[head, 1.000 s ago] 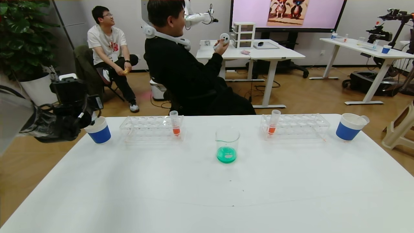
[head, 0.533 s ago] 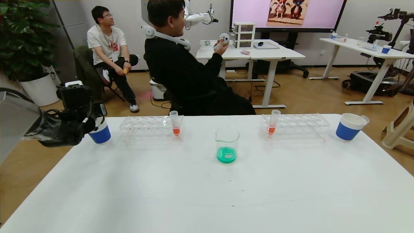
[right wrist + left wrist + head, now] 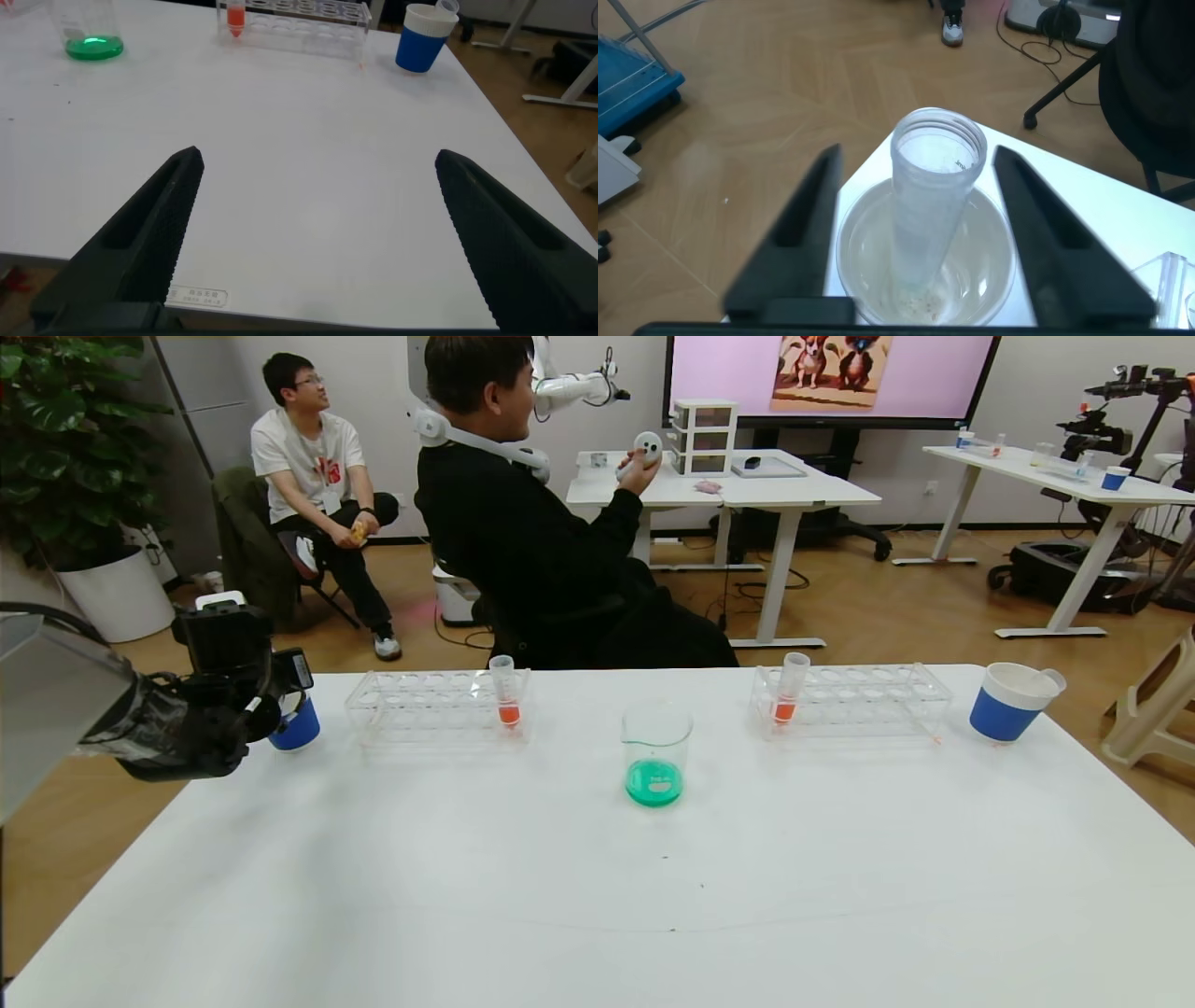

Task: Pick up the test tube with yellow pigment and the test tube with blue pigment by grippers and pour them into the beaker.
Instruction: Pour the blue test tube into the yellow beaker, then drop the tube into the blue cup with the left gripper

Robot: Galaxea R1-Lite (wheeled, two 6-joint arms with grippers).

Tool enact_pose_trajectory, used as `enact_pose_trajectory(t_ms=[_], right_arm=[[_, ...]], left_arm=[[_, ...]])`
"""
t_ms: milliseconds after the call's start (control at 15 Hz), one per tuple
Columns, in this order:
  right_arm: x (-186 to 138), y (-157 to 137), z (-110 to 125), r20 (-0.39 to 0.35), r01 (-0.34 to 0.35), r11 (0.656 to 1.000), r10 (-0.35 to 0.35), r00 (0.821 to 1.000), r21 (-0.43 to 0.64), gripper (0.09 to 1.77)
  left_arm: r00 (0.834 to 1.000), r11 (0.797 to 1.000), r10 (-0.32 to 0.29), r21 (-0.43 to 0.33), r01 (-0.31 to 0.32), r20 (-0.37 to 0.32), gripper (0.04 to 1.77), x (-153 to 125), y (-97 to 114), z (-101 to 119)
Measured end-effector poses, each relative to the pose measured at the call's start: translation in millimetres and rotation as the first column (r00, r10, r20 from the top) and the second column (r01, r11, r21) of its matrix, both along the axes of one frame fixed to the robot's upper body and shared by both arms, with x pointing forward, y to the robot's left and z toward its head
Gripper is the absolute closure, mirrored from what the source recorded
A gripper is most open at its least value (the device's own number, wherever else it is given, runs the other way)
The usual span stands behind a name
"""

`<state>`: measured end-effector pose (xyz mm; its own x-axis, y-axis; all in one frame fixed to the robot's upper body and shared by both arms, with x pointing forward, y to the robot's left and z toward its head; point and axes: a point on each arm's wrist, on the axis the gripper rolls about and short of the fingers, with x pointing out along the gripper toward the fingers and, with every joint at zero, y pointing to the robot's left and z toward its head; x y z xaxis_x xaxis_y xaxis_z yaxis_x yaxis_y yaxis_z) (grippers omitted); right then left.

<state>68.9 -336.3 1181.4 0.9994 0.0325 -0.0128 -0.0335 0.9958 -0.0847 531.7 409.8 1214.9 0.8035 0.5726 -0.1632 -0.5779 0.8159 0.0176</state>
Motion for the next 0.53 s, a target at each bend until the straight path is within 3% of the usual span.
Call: enact_pose_trajectory(t_ms=[67, 133, 333, 533], right_arm=[[0.0, 0.0, 0.0, 0.000, 0.000, 1.000, 0.000, 1.000, 0.000, 0.13], [0.0, 0.0, 0.0, 0.000, 0.000, 1.000, 0.000, 1.000, 0.000, 0.13], [0.0, 0.0, 0.0, 0.000, 0.000, 1.000, 0.000, 1.000, 0.000, 0.13], [0.0, 0.0, 0.0, 0.000, 0.000, 1.000, 0.000, 1.000, 0.000, 0.13]], left_arm=[[1.000, 1.000, 0.000, 0.005, 0.000, 0.007, 0.21, 0.0, 0.6, 1.1], [1.000, 1.000, 0.000, 0.007, 0.000, 0.009, 0.07, -0.1, 1.0, 1.8], [0.999, 1.000, -0.008, 0.013, 0.008, 0.049, 0.06, -1.3, -3.5, 16.4], [0.987, 0.996, -0.093, 0.025, 0.090, 0.133, 0.06, -4.5, -41.0, 51.7]])
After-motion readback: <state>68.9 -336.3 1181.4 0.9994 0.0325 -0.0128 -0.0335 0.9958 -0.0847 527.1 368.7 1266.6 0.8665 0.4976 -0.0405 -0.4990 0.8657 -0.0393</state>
